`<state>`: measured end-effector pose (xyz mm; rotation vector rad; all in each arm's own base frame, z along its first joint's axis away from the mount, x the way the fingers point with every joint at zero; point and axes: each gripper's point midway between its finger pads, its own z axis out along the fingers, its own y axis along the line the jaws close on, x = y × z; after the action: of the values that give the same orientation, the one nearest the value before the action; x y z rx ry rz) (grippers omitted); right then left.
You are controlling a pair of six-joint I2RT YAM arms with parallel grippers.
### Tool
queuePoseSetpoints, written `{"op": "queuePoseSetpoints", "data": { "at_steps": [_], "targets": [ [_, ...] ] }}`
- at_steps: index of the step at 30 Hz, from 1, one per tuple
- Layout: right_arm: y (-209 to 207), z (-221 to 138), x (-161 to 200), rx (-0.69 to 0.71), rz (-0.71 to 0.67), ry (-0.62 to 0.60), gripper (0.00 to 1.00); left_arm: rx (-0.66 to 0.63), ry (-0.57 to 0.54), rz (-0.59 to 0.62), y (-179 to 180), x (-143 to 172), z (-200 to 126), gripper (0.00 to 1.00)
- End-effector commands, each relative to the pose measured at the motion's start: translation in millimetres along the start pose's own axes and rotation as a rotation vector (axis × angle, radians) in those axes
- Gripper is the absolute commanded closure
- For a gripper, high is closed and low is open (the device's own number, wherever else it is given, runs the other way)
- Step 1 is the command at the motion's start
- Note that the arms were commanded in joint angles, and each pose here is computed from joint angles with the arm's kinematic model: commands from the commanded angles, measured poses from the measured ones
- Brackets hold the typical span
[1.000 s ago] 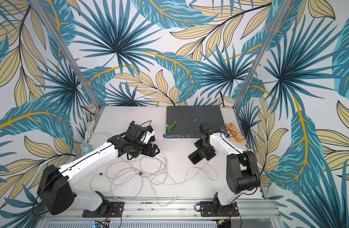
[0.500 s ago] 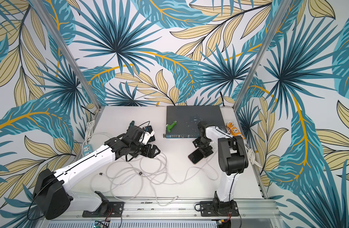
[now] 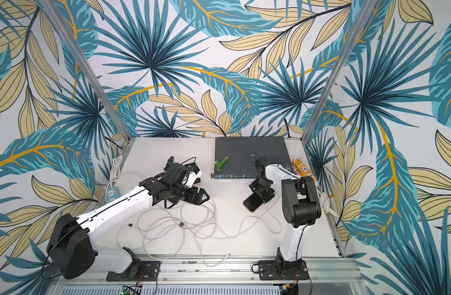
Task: Plug the charging cable into the phone
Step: Pick up the phone at the center of the board.
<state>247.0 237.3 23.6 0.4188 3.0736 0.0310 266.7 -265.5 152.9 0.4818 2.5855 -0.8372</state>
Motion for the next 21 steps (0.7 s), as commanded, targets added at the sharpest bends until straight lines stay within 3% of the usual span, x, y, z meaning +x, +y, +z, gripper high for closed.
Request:
{"op": "queuePoseSetpoints", "data": {
  "at_steps": [1, 7, 12, 21],
  "targets": [
    [8.8, -41.1, -5.8, -0.070, -0.114, -0.101, 0.29, 0.106, -0.006, 0.009, -19.4, -11.9, 3.8, 0.09],
    [49.5, -105.1, 5.3, -0.315, -0.304, -0.215, 0.29, 0.317, 0.064, 0.053, -56.6, -23.2, 20.3, 0.09],
    [82.0, -127.8, 27.4, -0.440, -0.443, -0.203, 0.29, 0.416, 0.070, 0.118, -86.9, -40.2, 27.0, 0.11],
    [117.5, -153.4, 63.7, -0.614, -0.593, -0.151, 0.29, 0.340, 0.051, 0.189, -81.2, -58.4, 35.2, 0.12]
  ]
}}
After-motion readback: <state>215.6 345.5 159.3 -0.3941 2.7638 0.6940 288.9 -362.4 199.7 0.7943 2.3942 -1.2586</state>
